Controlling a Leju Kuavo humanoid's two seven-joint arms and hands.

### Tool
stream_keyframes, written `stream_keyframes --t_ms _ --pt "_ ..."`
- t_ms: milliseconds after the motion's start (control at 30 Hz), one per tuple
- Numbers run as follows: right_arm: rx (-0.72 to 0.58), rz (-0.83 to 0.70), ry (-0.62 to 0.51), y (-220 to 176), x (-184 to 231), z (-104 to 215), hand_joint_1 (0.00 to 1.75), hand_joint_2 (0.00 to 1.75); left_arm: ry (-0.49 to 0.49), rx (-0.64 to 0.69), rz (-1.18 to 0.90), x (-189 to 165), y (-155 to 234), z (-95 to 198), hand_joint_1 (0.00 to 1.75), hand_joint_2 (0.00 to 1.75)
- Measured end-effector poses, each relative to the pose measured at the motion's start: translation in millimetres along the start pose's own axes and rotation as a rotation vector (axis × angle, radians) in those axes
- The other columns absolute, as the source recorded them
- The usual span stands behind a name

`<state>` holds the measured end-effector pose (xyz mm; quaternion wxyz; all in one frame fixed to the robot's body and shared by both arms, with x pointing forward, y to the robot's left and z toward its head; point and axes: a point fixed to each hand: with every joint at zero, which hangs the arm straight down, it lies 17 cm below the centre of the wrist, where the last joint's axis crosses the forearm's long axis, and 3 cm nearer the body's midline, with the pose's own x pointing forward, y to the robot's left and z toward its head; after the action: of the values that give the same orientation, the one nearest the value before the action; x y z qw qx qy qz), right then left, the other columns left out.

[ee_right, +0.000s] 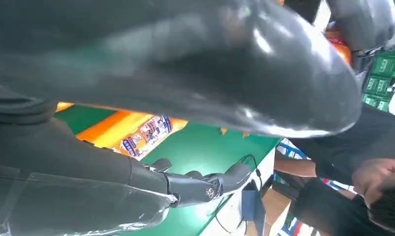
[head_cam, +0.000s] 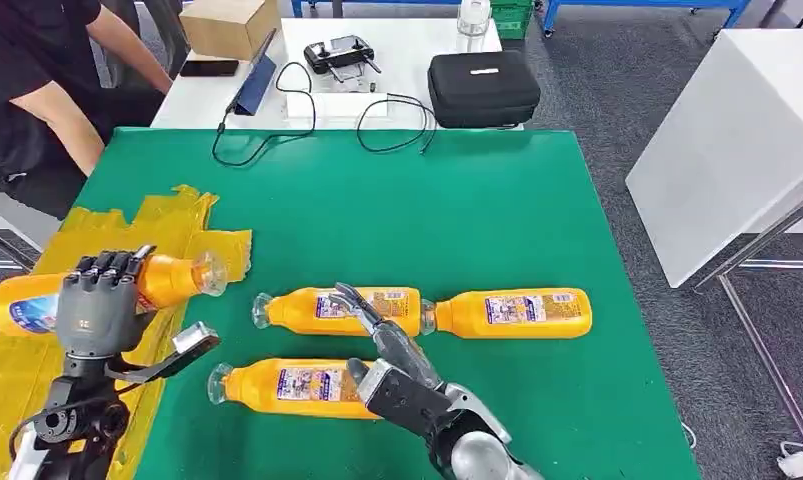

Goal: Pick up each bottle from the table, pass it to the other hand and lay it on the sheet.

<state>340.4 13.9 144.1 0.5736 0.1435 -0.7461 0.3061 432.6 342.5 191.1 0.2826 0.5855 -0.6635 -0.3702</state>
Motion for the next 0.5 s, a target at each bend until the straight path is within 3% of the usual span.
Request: stream_keyframes --t_ms 267,500 --pt "0.032 -0.006 0.005 5.7 -0.9 2.4 0.0 0.0 -0.048 -0.282 0.013 -13.1 -76.1 35.6 1.75 1.75" --pt "0.041 -0.004 0.005 7.5 -0.4 3.2 0.0 0.0 -0.044 -0.407 0.033 -26.9 -107.4 64.4 1.75 1.75"
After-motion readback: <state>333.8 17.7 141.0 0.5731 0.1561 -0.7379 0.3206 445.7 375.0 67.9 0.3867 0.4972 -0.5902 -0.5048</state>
